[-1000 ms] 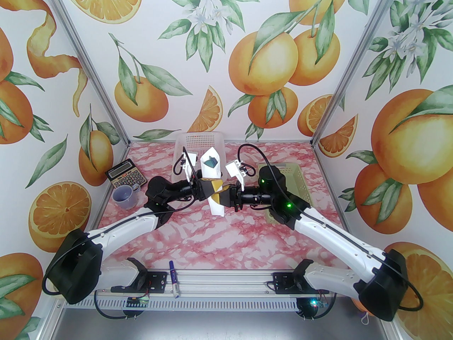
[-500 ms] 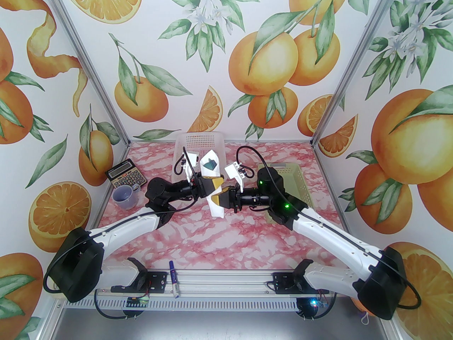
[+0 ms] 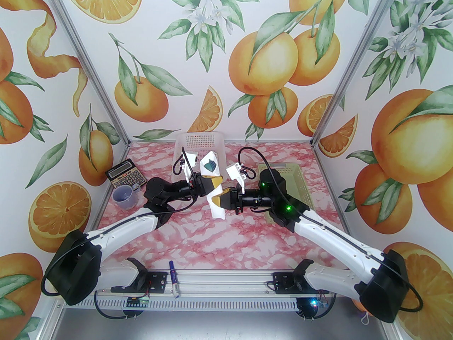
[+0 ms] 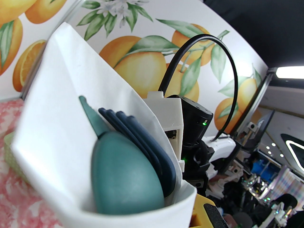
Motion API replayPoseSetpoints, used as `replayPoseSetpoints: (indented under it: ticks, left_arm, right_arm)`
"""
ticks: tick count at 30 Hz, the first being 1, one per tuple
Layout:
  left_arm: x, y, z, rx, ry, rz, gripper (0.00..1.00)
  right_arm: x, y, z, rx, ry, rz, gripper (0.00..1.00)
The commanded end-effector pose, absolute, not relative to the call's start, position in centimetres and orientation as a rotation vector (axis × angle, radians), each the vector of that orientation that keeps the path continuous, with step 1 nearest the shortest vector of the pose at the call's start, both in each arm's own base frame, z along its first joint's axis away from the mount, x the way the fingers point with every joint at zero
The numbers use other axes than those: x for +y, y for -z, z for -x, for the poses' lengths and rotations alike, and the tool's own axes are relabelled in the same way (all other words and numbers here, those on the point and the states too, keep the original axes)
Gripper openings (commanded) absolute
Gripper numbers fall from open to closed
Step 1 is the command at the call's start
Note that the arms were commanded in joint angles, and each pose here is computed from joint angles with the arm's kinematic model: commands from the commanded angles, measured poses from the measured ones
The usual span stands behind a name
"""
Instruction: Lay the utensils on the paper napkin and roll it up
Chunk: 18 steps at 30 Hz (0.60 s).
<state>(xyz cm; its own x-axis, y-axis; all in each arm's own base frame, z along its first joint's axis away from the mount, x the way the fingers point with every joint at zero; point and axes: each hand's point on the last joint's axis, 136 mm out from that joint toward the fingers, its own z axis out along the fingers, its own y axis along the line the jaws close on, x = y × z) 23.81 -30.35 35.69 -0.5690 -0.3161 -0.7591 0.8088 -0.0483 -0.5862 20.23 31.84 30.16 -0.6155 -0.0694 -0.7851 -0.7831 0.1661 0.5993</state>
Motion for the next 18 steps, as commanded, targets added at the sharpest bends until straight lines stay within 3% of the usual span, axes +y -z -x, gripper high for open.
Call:
replayPoseSetpoints:
  ticks: [1, 2, 4, 8, 18]
  left_arm:
    - [-28.6, -38.6, -23.8, 1.296, 1.682, -0.557, 0.18]
    - [-28.6, -38.7, -23.8, 1.297, 1.679, -0.557, 0.29]
    - [-28.5, -38.5, -23.8, 1.300, 1.673, -0.557, 0.39]
    - [-28.1, -38.3, -23.6, 1.312, 1.650, -0.550, 0.46]
    - [-28.1, -35.7, -23.1, 1.425, 1.615, -0.540, 0.76]
  right_arm:
    - [30.7, -29.4, -20.7, 1.861, -1.461, 0.772, 0.00]
    - [30.7, -29.4, -20.7, 1.862, -1.459, 0.770, 0.00]
    - [30.7, -29.7, -20.9, 1.852, -1.459, 0.762, 0.00]
    - [30.7, -30.3, -21.0, 1.828, -1.470, 0.759, 0.00]
    - [31.0, -31.4, -20.8, 1.776, -1.510, 0.774, 0.00]
